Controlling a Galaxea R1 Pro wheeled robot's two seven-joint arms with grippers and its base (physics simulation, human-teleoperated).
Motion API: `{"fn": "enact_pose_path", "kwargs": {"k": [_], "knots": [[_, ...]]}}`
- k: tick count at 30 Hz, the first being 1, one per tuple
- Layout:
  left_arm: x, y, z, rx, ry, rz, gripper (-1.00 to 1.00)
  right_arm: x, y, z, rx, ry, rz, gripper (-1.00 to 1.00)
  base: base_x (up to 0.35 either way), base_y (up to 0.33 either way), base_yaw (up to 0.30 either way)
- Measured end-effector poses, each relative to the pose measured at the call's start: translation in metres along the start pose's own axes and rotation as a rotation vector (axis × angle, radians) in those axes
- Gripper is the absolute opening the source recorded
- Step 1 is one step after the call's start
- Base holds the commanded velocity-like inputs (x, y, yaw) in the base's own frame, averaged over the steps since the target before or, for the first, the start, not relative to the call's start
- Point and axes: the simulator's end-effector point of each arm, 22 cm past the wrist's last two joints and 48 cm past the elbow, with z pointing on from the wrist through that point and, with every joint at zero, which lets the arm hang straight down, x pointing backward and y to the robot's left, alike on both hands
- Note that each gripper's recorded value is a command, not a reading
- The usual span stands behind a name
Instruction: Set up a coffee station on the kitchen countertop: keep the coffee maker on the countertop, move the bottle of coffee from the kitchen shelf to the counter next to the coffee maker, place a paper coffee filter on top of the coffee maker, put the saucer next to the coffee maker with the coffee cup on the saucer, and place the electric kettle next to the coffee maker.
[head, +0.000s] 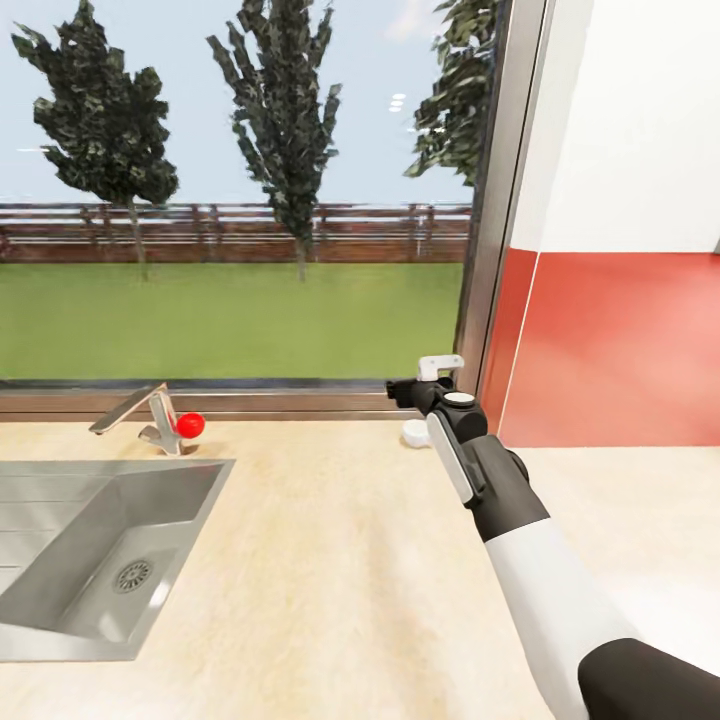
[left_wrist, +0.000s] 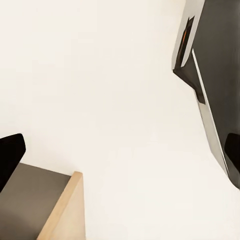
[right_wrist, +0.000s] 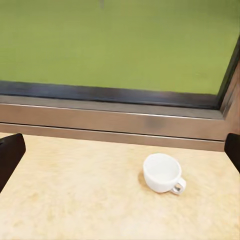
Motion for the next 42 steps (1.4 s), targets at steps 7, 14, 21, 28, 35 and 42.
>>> {"fn": "enact_pose_path", "kwargs": {"k": [7, 14, 21, 28, 35, 42], "knots": [[0.001, 0.0, 0.0, 0.0, 0.002, 0.001, 1.0, 0.0, -0.007, 0.0, 0.012, -0.001, -0.004, 1.0, 0.21, -0.001, 0.0], [0.002, 0.0, 0.0, 0.001, 0.006, 0.003, 1.0, 0.001, -0.013, 0.001, 0.02, 0.0, -0.008, 1.0, 0.079, 0.0, 0.0], [0.004, -0.001, 0.0, 0.002, 0.011, 0.005, 1.0, 0.001, -0.013, 0.001, 0.02, 0.0, -0.009, 1.0, 0.117, -0.071, 0.0], [0.019, -0.004, -0.001, 0.007, 0.04, 0.008, 1.0, 0.002, -0.027, 0.002, 0.04, 0.004, 0.025, 1.0, 0.012, -0.008, 0.0], [0.029, -0.005, -0.001, 0.01, 0.061, 0.013, 1.0, -0.022, -0.073, -0.002, 0.187, -0.021, 0.073, 1.0, 0.0, 0.0, 0.0], [0.029, -0.005, -0.001, 0.01, 0.063, 0.013, 1.0, -0.052, -0.091, 0.009, 0.272, 0.041, 0.041, 1.0, 0.0, 0.0, 0.0]]}}
